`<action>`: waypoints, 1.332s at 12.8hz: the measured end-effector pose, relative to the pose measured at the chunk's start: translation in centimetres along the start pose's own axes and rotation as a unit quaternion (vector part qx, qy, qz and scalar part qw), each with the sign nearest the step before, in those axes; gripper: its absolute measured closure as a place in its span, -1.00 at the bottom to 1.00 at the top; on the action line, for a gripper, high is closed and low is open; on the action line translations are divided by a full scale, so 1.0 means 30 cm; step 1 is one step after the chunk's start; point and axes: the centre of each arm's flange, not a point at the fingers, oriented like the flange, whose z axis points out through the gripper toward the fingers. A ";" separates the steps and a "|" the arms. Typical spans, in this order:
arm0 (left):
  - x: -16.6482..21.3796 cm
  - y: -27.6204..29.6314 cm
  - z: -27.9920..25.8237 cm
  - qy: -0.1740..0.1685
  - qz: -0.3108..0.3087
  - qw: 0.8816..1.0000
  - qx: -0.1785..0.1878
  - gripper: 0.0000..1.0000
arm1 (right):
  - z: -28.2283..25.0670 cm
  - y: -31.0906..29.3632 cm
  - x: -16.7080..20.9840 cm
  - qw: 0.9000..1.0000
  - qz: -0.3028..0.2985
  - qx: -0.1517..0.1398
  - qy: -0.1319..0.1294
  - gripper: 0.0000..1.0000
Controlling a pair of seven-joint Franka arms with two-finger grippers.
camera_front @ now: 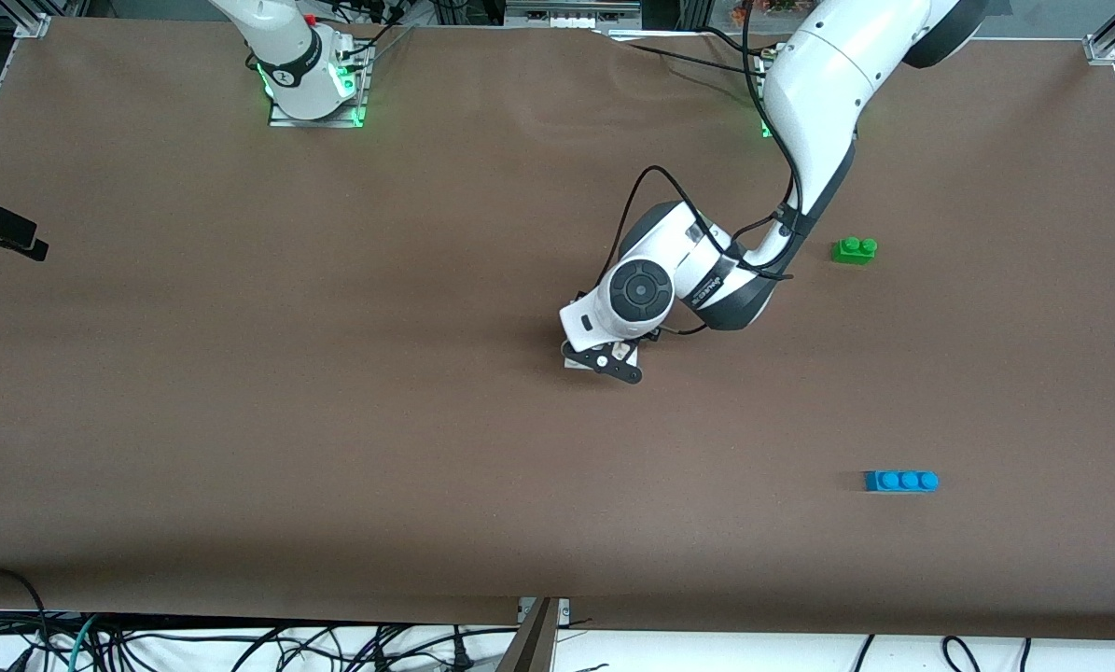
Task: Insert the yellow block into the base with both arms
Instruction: 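Carry the yellow brick with the left gripper over the base plate, then press the yellow brick down onto the base plate studs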
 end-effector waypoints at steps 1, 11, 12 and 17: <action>-0.005 0.019 0.011 -0.002 -0.006 1.000 0.001 -0.24 | 0.000 -0.001 0.000 1.000 0.000 0.000 0.000 -1.00; -0.005 0.023 0.059 -0.011 -0.084 0.996 0.006 -0.24 | 0.000 -0.003 0.000 1.000 -0.001 0.000 0.000 -1.00; -0.004 0.023 0.068 -0.013 -0.085 0.996 0.006 -0.24 | 0.000 -0.003 0.000 1.000 -0.001 0.000 0.000 -1.00; -0.005 0.027 0.081 -0.015 -0.086 0.996 0.006 -0.74 | 0.000 0.000 0.000 1.000 -0.001 -0.006 0.000 -1.00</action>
